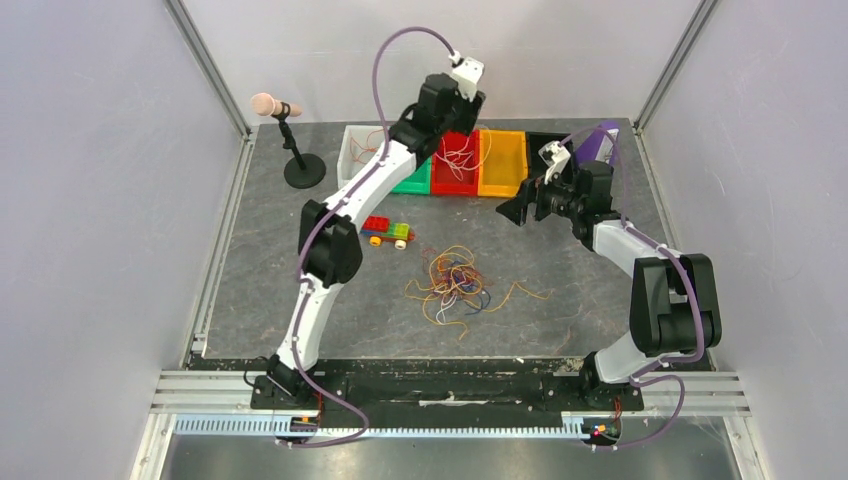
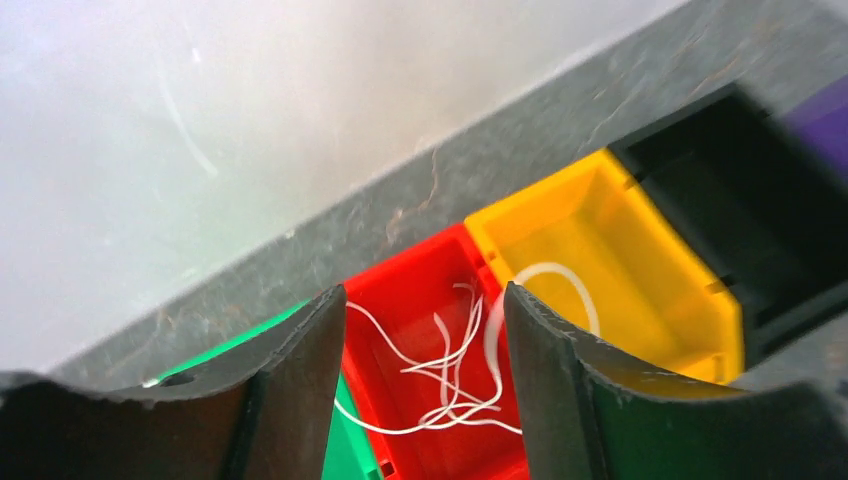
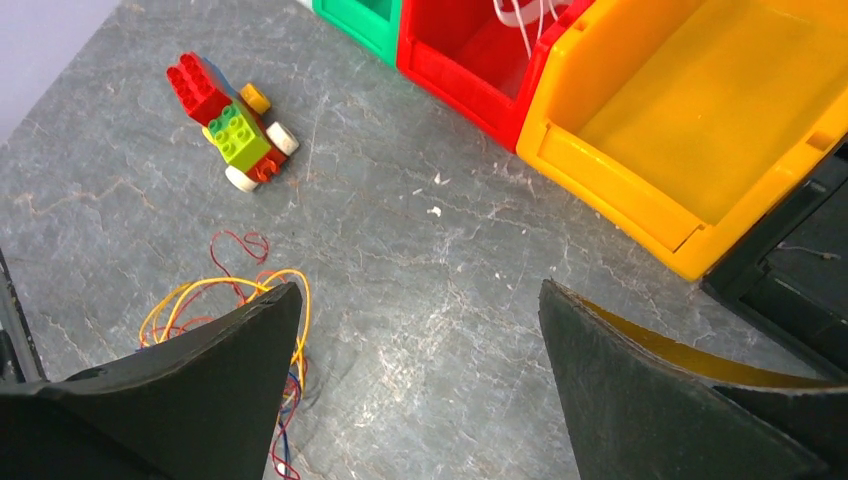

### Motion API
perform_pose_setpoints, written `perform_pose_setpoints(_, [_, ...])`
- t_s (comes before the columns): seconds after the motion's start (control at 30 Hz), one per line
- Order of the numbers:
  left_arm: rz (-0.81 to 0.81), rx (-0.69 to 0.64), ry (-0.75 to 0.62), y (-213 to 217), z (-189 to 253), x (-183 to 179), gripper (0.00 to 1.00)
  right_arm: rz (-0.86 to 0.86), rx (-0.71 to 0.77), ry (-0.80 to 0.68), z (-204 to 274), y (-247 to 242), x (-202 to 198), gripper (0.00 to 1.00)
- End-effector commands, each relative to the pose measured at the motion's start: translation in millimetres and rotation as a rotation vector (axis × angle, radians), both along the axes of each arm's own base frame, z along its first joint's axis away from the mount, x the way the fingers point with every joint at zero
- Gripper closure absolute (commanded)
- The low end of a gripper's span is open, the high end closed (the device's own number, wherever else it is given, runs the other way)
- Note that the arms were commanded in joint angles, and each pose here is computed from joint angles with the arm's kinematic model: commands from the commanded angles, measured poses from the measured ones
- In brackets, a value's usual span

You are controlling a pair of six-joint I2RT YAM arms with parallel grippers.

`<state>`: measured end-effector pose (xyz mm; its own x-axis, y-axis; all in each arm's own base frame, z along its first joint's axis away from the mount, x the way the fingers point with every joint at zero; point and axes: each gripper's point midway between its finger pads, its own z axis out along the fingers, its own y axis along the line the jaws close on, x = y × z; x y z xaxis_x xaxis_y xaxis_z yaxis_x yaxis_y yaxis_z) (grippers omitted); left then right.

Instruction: Untangle the cables

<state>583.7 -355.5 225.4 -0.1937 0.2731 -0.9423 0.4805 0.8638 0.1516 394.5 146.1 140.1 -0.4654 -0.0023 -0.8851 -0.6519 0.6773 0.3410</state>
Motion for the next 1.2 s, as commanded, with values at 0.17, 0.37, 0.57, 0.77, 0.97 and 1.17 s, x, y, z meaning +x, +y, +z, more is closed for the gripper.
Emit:
perform_pose_setpoints(0.17, [-0.094,-0.137,0.122,34.6,33.5,-22.3,0.30,-0.104,0.114,-0.172,49.9,4.0,61.5,0.16])
perform_pose_setpoints(0.37, [0.049,-0.416,0.343,76.2,6.9,-9.8,0.25,-0.252,0.113,-0.202,55.0,-0.2,114.2,0.25])
perform_pose_setpoints(0.57, [0.037,-0.426,0.327,77.4,-7.3,0.9,0.28,-0.353,0.098,-0.209,42.9,5.8,145.1,0.31])
perform_pose_setpoints(0.77, [0.084,-0.399,0.349,79.9,-34.7,11.5,0.35,-0.422,0.060,-0.219,27.2,2.7,165.1,0.39])
perform_pose_setpoints(0.97, [0.063,-0.396,0.371,71.3,-53.6,12.8,0.41,-0.394,0.085,-0.231,20.3,10.8,171.4,0.48])
perform_pose_setpoints(1.17, [0.044,-0.407,0.379,61.5,-63.0,16.7,0.52,-0.379,0.110,-0.236,17.0,19.0,178.3,0.72])
